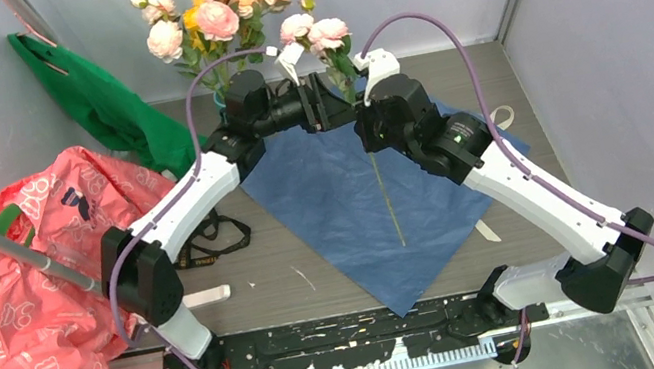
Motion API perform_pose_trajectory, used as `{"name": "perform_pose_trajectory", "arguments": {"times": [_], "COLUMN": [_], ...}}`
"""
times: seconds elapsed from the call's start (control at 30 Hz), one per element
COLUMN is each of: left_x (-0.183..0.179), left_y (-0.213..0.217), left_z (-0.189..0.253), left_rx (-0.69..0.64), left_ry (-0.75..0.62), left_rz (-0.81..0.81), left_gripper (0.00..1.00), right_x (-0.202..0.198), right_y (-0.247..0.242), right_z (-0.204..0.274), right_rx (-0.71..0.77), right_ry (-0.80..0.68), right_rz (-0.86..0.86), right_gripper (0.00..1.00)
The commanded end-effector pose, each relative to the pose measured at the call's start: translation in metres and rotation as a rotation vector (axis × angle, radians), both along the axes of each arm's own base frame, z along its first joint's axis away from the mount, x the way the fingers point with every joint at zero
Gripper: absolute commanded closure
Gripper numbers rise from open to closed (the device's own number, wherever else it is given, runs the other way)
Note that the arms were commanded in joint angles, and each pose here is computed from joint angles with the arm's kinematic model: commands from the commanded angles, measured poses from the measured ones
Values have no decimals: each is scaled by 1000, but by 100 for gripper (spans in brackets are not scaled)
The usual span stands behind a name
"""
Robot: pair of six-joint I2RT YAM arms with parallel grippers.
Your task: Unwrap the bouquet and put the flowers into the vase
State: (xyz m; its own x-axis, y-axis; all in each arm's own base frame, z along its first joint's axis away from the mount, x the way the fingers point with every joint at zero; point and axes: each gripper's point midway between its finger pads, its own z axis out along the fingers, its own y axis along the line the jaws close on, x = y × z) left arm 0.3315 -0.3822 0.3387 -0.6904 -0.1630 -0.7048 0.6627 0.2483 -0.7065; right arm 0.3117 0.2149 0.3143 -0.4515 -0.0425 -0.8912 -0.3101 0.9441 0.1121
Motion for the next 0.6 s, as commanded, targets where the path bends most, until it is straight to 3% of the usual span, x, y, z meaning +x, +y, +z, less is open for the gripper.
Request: {"name": "perform_pose_trajectory", "arguments": {"times": [0.0,0.1,0.23,0.4,0.43,0.5,0.57], "left_x": [-7,-2,0,0,-1,1,7], "left_y": [-8,-9,-12,-12,-11,-5,7], "left_z": [26,22,21,28,31,38,46], "left_rx": [-40,-34,-37,-50,-47,-14,55], "left_ry": [-81,-77,-77,-109,-121,-175,-245], "left_rz": [-34,-26,-30,-32,-32,1,72], "left_gripper": [42,56,98,100,100,100,100], "right_x": [-7,-15,-19,-16,-15,-13,-11], "right_y": [-4,-5,-8,-11,-12,-15,-20], "right_z": [44,50,53,50,49,48,48], "right_rx": [87,111,119,105,103,102,94], "right_ry": [-117,-123,-131,-130,-130,-137,-143], "right_rz": [12,30,29,11,4,-23,-49], "right_gripper": [99,99,99,99,94,69,52]}}
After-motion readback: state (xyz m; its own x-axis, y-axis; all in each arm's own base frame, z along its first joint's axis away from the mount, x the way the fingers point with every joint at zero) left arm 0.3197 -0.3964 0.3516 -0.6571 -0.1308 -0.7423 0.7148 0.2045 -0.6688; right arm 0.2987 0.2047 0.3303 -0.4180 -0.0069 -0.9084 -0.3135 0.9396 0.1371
